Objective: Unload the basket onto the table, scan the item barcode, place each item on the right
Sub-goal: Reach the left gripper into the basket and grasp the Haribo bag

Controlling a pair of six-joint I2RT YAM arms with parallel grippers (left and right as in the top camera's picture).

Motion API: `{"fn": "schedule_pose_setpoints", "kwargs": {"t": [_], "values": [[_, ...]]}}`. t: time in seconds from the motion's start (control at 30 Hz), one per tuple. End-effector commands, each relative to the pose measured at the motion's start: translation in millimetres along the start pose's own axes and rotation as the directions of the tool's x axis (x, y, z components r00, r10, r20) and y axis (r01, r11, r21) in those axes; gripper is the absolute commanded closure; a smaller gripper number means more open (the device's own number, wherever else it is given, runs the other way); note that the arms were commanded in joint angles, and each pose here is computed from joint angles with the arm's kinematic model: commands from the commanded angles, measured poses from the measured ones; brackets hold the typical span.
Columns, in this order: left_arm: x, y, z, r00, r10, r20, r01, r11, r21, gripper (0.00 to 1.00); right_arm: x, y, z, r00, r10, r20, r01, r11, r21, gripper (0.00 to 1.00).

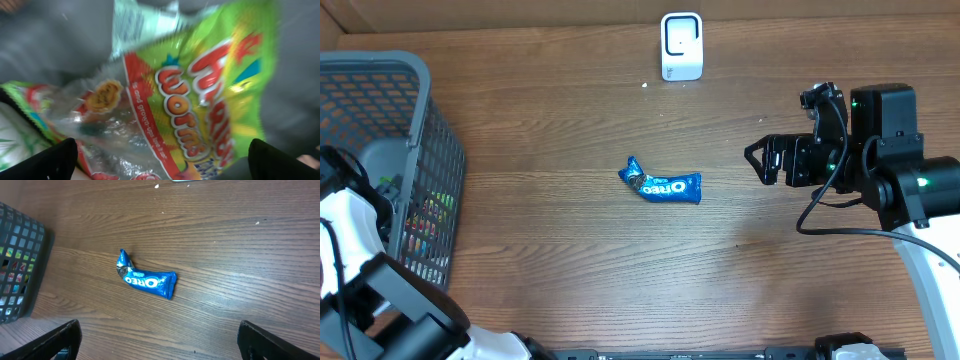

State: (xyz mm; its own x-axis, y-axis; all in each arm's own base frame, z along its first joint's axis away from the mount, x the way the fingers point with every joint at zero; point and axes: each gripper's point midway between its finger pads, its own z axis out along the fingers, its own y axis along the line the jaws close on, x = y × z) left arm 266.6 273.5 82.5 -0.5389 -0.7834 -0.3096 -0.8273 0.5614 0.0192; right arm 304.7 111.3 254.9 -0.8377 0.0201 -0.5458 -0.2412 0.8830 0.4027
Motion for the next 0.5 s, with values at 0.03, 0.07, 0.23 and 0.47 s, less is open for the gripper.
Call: {"fn": "schedule_pose_setpoints", "kwargs": {"t": [0.03,0.07,0.23,0.47], "values": [[22.8,4.6,32.4,0.992,0.049,-0.119,-0.054,0.998,-0.038,0.12,-7.0,4.3,-5.5,1.000,-0.017,0.022,0.017,1.000,-0.003,0.00],[24.9,5.4,36.5,0.990,0.050,-0.131,-0.056,0.997,-0.044,0.15,-7.0,4.3,-5.5,1.000,-0.017,0.022,0.017,1.000,-0.003,0.00],[33.6,5.9,51.3,0.983,0.052,-0.178,-0.062,0.997,-0.051,0.76,-6.7,4.3,-5.5,1.000,-0.016,0.021,0.017,1.000,-0.003,0.00],[26.3,4.7,37.9,0.983,0.026,-0.181,-0.036,0.998,-0.051,0.96,-7.2,4.4,-5.5,1.000,-0.017,0.023,0.017,1.000,-0.003,0.00]]}}
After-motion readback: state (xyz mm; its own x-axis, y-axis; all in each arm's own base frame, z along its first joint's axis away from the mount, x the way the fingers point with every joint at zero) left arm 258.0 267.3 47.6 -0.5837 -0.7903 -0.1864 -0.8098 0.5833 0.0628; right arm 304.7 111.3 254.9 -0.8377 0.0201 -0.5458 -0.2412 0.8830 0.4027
